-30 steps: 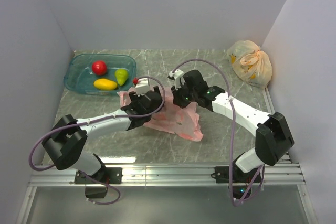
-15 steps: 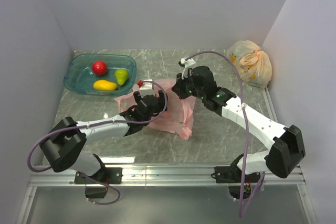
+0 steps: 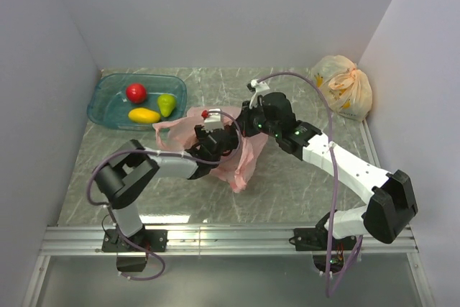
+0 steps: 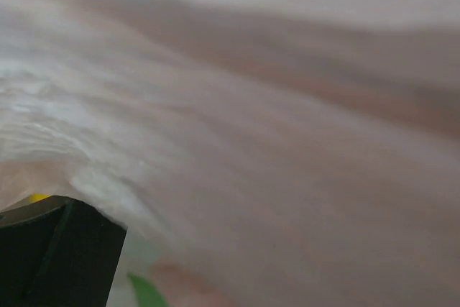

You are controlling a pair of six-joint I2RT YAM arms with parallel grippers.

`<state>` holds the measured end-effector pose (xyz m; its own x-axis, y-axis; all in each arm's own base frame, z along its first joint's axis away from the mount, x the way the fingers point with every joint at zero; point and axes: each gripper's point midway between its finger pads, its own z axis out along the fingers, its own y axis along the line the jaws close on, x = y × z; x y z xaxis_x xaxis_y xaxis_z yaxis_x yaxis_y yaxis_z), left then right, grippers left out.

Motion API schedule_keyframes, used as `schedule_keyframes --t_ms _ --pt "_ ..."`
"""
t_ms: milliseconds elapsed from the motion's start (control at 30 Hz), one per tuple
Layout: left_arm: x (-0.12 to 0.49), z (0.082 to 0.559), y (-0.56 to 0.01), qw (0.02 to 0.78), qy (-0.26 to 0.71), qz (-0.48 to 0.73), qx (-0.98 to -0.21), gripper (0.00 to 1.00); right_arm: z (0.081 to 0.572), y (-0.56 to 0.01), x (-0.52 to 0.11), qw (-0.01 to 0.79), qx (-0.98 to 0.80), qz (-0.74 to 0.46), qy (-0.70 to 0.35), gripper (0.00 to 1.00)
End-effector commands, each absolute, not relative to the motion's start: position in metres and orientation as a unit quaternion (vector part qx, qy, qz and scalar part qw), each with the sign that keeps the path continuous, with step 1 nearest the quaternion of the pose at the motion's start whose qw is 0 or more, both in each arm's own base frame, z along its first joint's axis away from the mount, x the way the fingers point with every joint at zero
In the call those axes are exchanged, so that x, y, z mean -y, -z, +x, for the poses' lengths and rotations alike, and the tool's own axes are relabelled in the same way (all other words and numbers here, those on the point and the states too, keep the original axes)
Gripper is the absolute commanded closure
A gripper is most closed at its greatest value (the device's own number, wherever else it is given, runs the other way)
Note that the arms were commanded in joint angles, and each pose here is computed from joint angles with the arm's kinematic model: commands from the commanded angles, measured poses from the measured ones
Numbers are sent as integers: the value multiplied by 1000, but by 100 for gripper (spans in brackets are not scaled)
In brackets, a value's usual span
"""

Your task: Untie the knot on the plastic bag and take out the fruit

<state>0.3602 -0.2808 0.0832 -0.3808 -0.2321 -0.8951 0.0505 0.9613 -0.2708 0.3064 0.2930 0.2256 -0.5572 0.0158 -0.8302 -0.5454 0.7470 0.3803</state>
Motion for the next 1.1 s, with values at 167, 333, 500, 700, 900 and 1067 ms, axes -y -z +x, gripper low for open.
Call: schedule_keyframes --t_ms 167,333,500,700,900,1067 --pt "315 395 -71 575 127 -47 -807 5 296 -217 -305 421 -820 -156 -355 100" --pt "311 398 -53 561 115 -59 -818 21 296 -211 -299 422 -825 -153 -342 100" --pt "306 391 -38 541 113 -60 -831 30 305 -209 -289 438 -830 -146 -312 100" --pt "292 367 -43 521 134 -65 -841 75 322 -201 -258 463 -839 -111 -264 100" --pt "272 336 -66 504 152 -68 -848 93 336 -200 -237 478 -841 -87 -237 100" --pt "269 309 -114 506 209 -49 -836 97 341 -195 -227 484 -846 -83 -210 100"
